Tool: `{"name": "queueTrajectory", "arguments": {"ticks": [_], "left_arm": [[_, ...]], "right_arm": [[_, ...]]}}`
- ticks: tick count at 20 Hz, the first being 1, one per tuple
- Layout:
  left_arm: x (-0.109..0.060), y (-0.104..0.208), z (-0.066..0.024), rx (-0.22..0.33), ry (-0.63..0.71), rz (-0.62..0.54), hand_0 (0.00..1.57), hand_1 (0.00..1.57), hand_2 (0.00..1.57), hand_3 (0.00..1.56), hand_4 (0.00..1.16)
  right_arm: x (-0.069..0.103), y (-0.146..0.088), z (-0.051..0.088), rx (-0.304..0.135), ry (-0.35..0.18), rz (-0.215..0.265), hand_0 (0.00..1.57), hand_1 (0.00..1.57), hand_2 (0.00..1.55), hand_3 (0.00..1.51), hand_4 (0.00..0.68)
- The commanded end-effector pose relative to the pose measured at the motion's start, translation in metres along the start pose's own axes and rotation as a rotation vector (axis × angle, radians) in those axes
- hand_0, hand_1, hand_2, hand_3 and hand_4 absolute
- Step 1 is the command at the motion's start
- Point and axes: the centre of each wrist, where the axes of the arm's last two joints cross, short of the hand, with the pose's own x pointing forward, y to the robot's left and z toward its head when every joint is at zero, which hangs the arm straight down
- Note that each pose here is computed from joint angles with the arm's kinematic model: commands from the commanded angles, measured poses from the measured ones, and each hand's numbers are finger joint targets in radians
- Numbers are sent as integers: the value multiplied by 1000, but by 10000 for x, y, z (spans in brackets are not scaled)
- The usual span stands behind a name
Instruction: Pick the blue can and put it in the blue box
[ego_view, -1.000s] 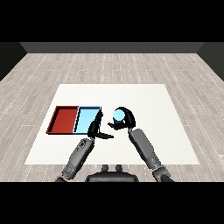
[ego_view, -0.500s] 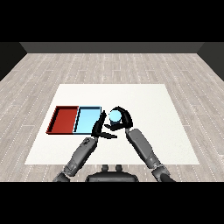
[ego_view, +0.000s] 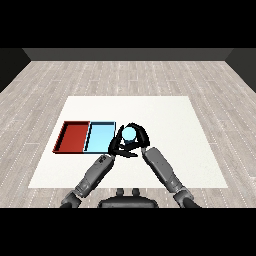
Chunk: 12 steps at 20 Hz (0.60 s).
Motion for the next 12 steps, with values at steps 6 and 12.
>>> {"name": "queueTrajectory", "arguments": {"ticks": [6, 12], "left_arm": [[-78, 125, -162, -12, -1, -22, 0, 0, 0, 0, 0], [133, 77, -5, 5, -50, -45, 0, 0, 0, 0, 174]], "right_arm": [[36, 258, -34, 39, 20, 5, 1420, 1420, 1442, 1399, 617], [21, 295, -13, 61, 11, -15, 1319, 1319, 1426, 1395, 617]]}}
